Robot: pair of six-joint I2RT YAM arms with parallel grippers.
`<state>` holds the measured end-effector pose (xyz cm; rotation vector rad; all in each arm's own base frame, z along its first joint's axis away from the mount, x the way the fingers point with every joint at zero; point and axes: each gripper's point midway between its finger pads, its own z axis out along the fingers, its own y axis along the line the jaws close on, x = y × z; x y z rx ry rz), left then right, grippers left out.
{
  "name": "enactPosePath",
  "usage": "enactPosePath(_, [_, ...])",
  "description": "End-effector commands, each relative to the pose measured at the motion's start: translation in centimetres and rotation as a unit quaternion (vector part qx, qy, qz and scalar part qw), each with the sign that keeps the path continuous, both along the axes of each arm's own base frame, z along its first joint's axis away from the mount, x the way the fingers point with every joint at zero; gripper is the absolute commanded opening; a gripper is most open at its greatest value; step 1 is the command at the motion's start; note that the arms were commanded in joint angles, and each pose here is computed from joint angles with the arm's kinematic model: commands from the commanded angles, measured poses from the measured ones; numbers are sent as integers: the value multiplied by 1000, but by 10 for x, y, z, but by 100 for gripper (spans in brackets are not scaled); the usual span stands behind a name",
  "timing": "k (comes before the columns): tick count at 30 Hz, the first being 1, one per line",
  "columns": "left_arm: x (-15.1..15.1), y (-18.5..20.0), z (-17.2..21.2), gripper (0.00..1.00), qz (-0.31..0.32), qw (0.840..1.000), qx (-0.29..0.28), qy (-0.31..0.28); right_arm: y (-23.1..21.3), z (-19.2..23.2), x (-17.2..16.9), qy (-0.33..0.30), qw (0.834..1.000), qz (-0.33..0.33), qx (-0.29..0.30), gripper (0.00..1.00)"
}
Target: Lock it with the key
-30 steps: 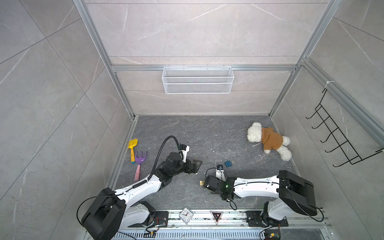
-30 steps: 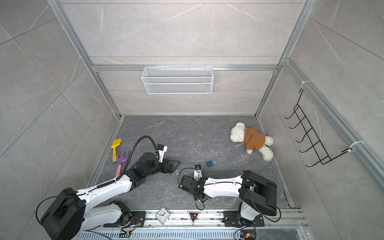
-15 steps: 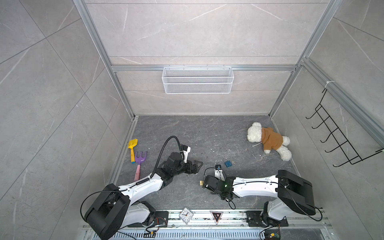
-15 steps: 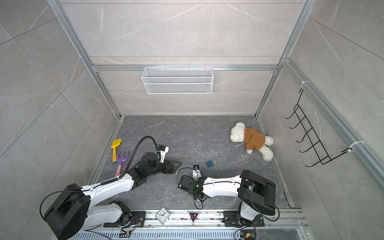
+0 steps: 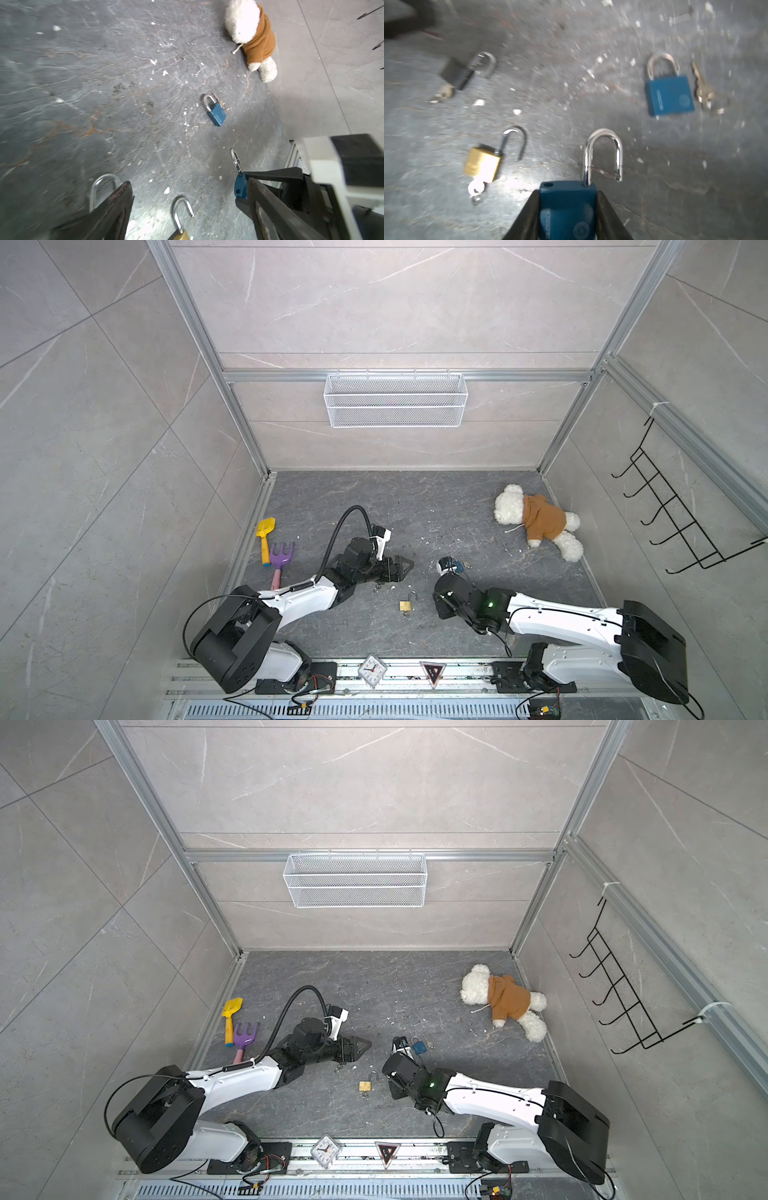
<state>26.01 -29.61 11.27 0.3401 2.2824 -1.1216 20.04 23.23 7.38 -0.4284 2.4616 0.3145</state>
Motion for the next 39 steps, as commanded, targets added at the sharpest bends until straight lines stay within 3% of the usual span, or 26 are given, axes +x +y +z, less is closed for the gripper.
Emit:
enactPosePath(1, [1,-25,23,85,-29,999,-43,-11,17,26,4,-43,996,75,8,18])
enactPosePath(7, [-2,-43,26,78,-48,996,-79,9,25,47,2,-68,991,109,28,19])
enactPosePath(15, [-21,-72,32,74,-99,989,-104,27,32,55,5,-76,990,118,30,19])
enactPosePath(20, [-30,-86,29,67,-120,986,-109,40,34,62,8,-86,988,121,31,19])
enactPosePath(31, [-32,-93,21,35,-132,983,-111,61,38,65,11,-91,987,130,21,19])
enactPosePath(37, [-33,-95,18,7,-136,982,-111,68,36,66,14,-99,987,124,17,19])
enactPosePath(39, [-33,-95,16,6,-137,982,-107,67,34,67,18,-103,988,117,19,18])
